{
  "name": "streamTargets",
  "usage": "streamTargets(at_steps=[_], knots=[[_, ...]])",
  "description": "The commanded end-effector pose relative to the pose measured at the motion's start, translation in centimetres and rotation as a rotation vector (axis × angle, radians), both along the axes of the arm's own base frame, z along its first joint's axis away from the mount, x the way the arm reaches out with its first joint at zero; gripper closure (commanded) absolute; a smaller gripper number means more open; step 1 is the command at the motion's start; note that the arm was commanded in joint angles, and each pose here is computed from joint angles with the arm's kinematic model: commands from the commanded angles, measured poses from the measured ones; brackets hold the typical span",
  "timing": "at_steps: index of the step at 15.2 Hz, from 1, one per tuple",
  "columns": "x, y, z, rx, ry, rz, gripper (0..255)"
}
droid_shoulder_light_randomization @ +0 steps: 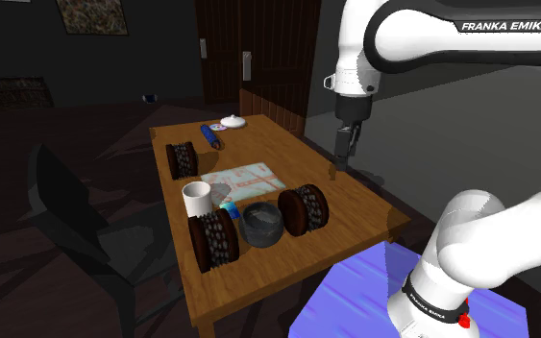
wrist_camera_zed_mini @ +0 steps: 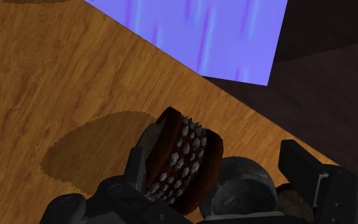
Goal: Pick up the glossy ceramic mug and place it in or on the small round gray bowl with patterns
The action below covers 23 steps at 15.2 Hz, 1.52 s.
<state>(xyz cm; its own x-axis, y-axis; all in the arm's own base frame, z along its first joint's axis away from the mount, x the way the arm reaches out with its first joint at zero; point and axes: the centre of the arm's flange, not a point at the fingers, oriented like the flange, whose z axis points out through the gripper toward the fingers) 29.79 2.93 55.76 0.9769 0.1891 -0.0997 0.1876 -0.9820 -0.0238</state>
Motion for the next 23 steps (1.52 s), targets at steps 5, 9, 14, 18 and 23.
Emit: streamTargets(at_steps=[5,9,14,18,23], knots=[[4.4,2.4,-1.9,-0.009,-0.002,0.019,0],[8.7,4.9,-3.8,-0.019,-0.004,0.039,0],[14.0,8.1,-6.2,-0.030,-0.007,0.063,0],[18.2,10.8,-8.1,-0.040,-0.009,0.083,0],[23.4,14.1,-10.6,-0.051,-0.012,0.107,0]])
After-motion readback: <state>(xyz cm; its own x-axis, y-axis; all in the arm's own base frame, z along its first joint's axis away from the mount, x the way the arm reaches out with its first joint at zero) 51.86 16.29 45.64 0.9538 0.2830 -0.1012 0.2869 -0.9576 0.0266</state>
